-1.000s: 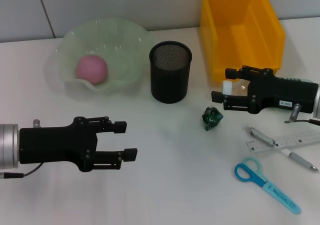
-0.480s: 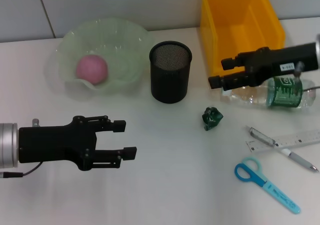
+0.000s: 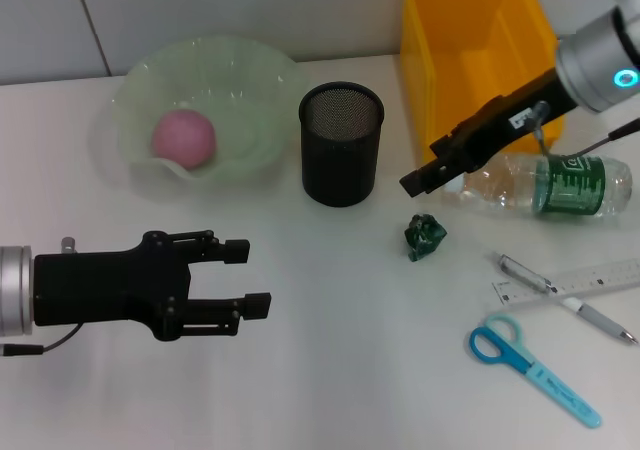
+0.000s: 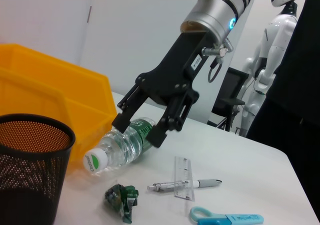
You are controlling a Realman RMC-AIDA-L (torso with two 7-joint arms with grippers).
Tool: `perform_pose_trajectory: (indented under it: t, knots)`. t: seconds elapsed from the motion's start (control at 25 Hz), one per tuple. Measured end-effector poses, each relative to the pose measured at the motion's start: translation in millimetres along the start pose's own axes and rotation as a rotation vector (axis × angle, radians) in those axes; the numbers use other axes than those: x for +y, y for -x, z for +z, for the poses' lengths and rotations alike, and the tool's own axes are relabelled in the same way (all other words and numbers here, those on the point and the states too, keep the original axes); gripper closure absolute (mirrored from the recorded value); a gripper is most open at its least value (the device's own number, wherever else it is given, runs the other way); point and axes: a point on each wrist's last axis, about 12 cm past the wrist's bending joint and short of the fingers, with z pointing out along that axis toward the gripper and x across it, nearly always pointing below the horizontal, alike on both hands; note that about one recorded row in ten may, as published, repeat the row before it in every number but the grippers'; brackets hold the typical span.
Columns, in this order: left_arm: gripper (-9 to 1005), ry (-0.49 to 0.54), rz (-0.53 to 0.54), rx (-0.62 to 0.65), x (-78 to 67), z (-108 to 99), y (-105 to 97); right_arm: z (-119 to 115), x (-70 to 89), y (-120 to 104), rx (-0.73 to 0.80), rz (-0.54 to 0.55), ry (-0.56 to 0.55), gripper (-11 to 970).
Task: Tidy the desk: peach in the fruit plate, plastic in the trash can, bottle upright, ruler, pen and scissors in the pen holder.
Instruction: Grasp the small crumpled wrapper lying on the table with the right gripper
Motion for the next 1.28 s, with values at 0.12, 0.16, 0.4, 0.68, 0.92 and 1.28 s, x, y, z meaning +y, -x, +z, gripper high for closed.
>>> perform_pose_trajectory:
  t: [0.12,0.16,0.4,0.68,0.92,1.28]
  knots:
    - [233,0.001,-0.001,-0.002,0.1,-0.3,0.1,11.5,4.0,8.5,0.087,-0.03,-0.028,138]
    - [233,0.002,-0.001,-0.002,0.2,-0.4,0.2,15.9,5.8,10.7,0.113,-0.044,-0.034,138]
    - [233,-0.001,0.0,-0.005,-0.4,0.1,0.4,43.3,15.7,19.1,0.199,-0.122,-0.088,138]
    - [234,-0.002,-0.001,-0.006,-0.7,0.1,0.3,60.6,19.5,15.9,0.238,-0.143,-0.126,138]
    - [234,-0.003,-0.004,-0.006,-0.9,0.3,-0.2,65.7,18.4,11.0,0.252,-0.143,-0.139,139]
    - [235,-0.003,-0.002,-0.007,-0.6,0.5,0.4,73.6,14.5,3.4,0.269,-0.132,-0.153,140]
